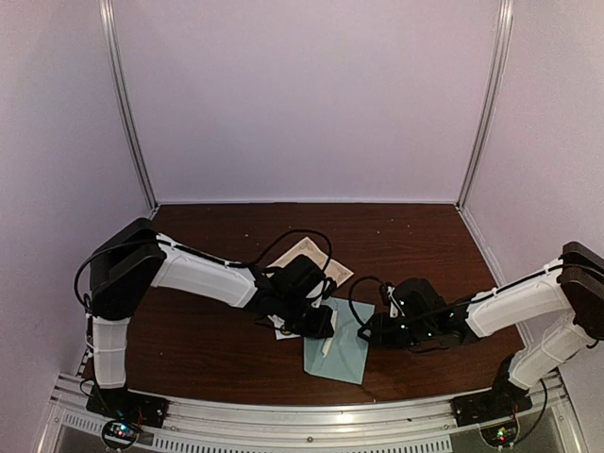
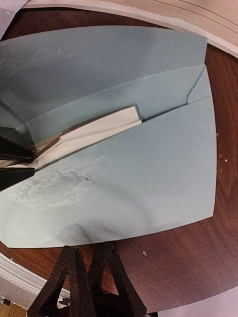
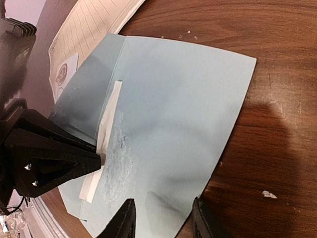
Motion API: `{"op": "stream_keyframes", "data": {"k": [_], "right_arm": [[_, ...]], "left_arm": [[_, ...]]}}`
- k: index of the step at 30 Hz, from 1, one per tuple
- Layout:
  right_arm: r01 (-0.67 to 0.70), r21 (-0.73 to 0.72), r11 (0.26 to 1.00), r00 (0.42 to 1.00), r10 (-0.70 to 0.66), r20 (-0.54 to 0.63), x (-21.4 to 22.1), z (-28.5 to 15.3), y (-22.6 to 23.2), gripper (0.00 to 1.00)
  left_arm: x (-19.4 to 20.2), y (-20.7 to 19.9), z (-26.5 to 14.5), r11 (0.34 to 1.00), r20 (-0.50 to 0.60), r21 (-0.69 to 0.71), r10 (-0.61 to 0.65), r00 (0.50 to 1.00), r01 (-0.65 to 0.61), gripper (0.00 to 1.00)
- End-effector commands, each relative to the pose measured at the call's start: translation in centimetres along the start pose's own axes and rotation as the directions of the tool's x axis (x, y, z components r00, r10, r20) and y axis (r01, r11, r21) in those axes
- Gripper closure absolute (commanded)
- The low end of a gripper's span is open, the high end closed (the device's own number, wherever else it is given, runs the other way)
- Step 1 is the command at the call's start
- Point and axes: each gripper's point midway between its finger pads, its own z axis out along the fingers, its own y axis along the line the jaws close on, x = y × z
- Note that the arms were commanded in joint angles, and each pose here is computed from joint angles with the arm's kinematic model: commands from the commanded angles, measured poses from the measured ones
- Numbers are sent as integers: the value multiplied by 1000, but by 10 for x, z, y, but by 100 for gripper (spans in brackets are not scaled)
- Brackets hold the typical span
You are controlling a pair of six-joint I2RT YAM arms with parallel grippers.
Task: Place the letter into the envelope and seal it
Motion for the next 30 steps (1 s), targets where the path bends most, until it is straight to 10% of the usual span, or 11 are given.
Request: {"op": "stream_keyframes", "data": {"k": [1, 17, 30], "right_arm": [[8, 1, 1000, 1000, -8, 5, -3, 2, 5, 61], [68, 168, 984, 986, -92, 138, -45, -32, -8, 55], [120, 241, 963, 952, -180, 249, -89, -78, 2, 44]], "left_arm": [[9, -6, 11, 999, -25, 51, 2, 1000, -1, 94], [-63, -33, -74, 988, 304, -62, 152, 940, -139, 77], [-105, -50, -189, 966, 513, -205, 243, 823, -158, 24]]}}
